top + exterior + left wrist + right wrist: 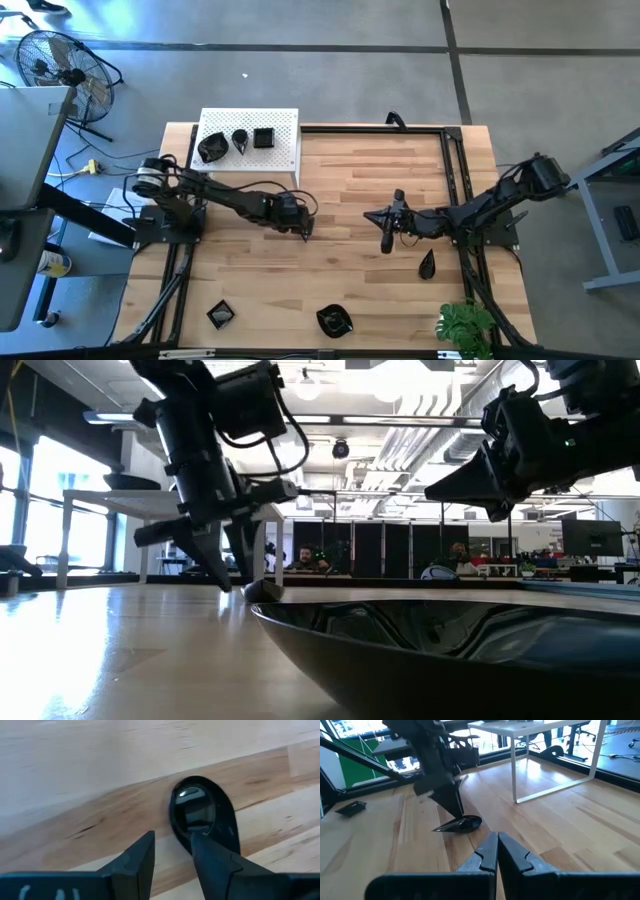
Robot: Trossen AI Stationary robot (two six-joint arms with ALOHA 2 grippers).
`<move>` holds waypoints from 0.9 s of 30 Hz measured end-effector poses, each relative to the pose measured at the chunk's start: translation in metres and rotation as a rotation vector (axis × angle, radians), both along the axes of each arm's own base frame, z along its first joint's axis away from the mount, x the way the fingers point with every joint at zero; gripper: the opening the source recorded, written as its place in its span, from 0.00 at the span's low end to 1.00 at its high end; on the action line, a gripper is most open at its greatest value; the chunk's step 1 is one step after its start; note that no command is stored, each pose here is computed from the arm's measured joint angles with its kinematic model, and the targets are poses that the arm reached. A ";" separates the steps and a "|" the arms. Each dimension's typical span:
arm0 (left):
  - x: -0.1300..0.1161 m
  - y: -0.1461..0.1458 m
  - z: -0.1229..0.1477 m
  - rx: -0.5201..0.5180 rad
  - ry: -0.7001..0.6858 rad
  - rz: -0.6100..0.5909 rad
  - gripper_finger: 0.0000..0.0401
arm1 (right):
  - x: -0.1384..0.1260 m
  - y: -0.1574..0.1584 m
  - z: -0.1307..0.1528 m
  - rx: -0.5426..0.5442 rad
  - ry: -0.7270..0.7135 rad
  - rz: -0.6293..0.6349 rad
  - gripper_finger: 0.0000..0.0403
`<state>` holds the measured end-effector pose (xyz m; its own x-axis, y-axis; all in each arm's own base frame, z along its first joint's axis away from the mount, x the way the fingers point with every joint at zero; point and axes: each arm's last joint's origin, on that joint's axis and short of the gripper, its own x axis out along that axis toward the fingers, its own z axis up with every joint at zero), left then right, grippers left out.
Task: Pick & Place Mini shaped plates
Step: Stack the bottom black drop shaped plate on top of the stacked black drop shaped plates on the shelf
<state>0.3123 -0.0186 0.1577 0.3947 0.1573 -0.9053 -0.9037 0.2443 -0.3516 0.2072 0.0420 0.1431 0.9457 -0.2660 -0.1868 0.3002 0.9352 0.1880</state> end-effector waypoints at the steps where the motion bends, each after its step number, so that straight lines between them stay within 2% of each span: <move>1: 0.001 0.000 -0.002 -0.002 -0.002 -0.001 0.32 | 0.000 0.000 0.000 0.001 -0.004 0.000 0.00; 5: 0.001 -0.001 -0.003 -0.020 0.006 -0.008 0.29 | 0.000 0.000 0.001 0.001 -0.008 0.000 0.00; 21: 0.001 -0.001 -0.003 -0.004 0.014 -0.044 0.04 | 0.000 0.000 0.001 -0.006 -0.011 0.002 0.00; 27: 0.000 -0.001 -0.003 0.012 0.025 -0.059 0.00 | 0.000 0.000 0.001 -0.006 -0.012 0.003 0.00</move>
